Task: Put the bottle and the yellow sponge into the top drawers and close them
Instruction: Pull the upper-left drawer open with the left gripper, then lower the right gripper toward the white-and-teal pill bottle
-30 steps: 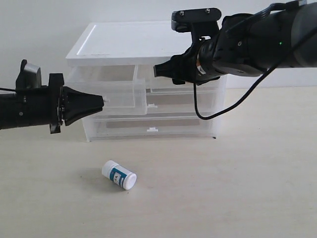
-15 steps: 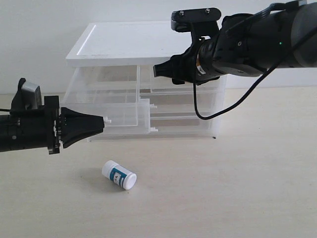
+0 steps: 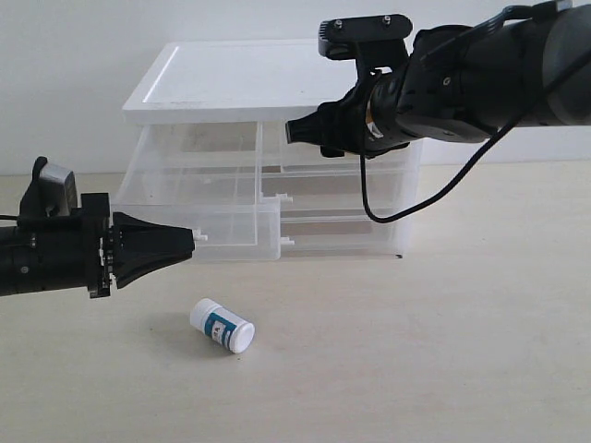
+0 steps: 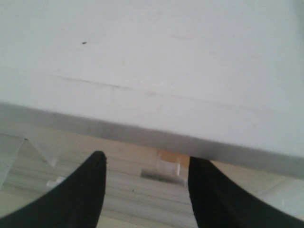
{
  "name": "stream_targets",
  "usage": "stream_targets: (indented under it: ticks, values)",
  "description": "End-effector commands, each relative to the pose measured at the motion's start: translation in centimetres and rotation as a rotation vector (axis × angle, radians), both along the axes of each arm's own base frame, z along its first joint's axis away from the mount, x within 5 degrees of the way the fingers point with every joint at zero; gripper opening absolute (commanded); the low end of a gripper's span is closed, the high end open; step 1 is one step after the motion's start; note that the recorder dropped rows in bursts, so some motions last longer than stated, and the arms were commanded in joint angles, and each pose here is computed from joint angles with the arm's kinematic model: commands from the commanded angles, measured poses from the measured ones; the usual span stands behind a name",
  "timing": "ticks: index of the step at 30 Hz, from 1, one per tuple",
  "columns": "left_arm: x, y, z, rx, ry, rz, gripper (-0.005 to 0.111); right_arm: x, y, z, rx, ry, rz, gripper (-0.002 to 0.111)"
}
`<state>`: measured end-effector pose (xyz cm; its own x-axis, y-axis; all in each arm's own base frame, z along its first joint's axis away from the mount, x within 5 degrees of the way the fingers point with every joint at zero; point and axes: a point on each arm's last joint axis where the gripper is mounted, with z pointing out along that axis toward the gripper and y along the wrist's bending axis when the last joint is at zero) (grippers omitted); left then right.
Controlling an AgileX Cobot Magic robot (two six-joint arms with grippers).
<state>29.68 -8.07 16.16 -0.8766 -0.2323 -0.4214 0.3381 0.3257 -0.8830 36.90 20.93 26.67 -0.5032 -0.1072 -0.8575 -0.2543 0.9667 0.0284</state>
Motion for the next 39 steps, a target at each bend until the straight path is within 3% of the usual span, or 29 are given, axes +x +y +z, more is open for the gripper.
stream_targets:
  ticks: [1, 8, 10, 18, 27, 30, 35, 39]
  values:
    - [-0.2, 0.3, 0.3, 0.01, -0.031, -0.012, 0.006, 0.4, 0.0, 0.6, -0.028, -0.044, 0.048, 0.049]
    - [0.0, 1.1, 0.3, 0.012, -0.035, 0.016, 0.049, 0.3, -0.1, 0.3, -0.035, -0.008, 0.048, 0.049]
    - [0.0, 1.1, 0.3, 0.012, -0.035, 0.016, 0.053, 0.2, -0.1, 0.2, -0.03, 0.0, 0.041, 0.049]
    - [0.0, 1.1, 0.3, 0.012, -0.035, 0.016, 0.053, -0.5, -0.1, -0.4, -0.053, 0.118, 0.063, 0.049]
    - [0.2, 1.9, 0.3, 0.018, -0.049, 0.039, 0.053, -4.5, 0.8, 1.1, -0.144, 0.186, 0.128, 0.049]
    - [0.2, 1.9, 0.3, 0.018, -0.049, 0.039, 0.053, -7.0, 1.2, -1.7, -0.214, 0.278, 0.22, 0.049]
    - [0.2, 1.9, 0.3, 0.02, -0.052, 0.038, 0.053, -9.6, 1.9, -6.2, -0.139, 0.278, 0.346, 0.049]
    - [0.2, 1.9, 0.3, 0.021, -0.056, 0.037, 0.053, -11.5, 3.5, -7.2, -0.113, 0.223, 0.451, 0.049]
